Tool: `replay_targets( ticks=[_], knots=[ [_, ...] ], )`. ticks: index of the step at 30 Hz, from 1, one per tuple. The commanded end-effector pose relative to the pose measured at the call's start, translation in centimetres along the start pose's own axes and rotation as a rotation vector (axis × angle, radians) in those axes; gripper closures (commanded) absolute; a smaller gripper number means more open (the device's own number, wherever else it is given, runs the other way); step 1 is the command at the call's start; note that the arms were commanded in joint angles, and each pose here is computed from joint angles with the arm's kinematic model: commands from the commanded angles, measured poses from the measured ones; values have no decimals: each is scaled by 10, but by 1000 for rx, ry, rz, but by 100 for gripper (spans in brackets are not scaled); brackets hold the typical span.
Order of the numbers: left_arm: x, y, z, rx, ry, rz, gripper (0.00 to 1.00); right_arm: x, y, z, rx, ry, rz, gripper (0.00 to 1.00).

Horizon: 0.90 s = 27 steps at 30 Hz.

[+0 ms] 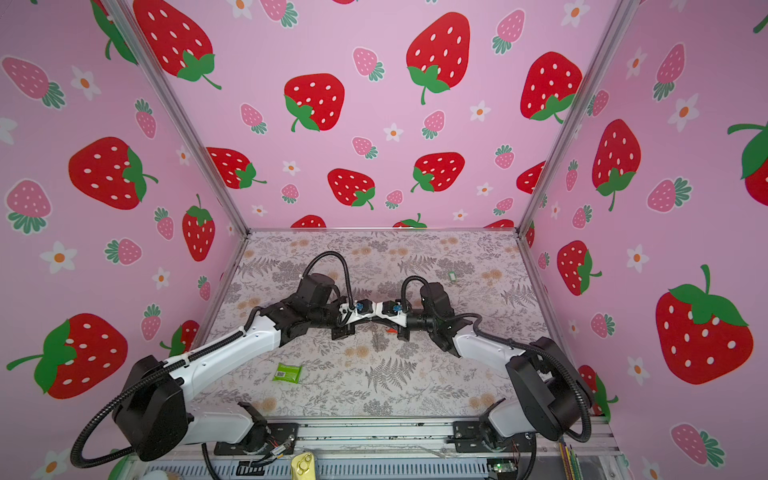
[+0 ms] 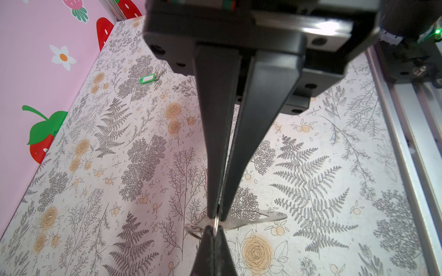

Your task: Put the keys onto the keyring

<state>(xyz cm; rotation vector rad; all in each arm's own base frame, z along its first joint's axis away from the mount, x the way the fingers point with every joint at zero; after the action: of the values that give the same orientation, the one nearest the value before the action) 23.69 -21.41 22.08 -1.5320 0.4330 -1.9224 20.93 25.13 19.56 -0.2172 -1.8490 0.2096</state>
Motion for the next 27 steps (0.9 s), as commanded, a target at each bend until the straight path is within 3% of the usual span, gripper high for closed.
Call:
replay_targets(
  ticks=[1, 4, 6, 7, 9, 12, 17, 20, 27],
  knots=[
    [10, 1, -4, -28, 36, -74, 100, -9, 4, 8, 42, 33, 0, 100],
    [9, 0, -2, -20, 24, -75, 95, -9, 4, 9, 40, 38, -4, 100],
    [5, -2, 1, -5, -1, -84, 83, -10, 3, 9, 31, 40, -10, 100],
    [2, -4, 3, 4, -20, -97, 69, -10, 2, 8, 23, 44, -17, 100],
    [-6, -8, 5, 18, -61, -134, 60, -10, -1, 8, 10, 48, -36, 100],
    [-19, -14, 6, 44, -113, -213, 59, -10, -2, 8, -1, 53, -65, 100],
    [-30, -15, -4, 8, -129, -287, 68, -11, -2, 8, -12, 58, -105, 100],
    [-33, -15, -9, -23, -125, -310, 74, -11, -1, 7, -19, 65, -128, 100],
    [-35, -9, -5, -32, -133, -313, 78, -7, 0, 5, -28, 70, -182, 100]
  ],
)
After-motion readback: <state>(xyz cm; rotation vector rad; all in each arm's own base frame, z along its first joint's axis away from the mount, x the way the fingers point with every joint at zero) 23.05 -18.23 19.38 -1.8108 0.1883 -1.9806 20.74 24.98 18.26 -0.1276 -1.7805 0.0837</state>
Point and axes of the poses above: each gripper's point midway between its finger pads, its own y axis out along the fingers, its own z axis along the line the jaws close on, x = y × z, the point moved 9 cm from there along -y, back along the fingers, and after that the axes turned 1 degree about -y, right-handed, at the moved point
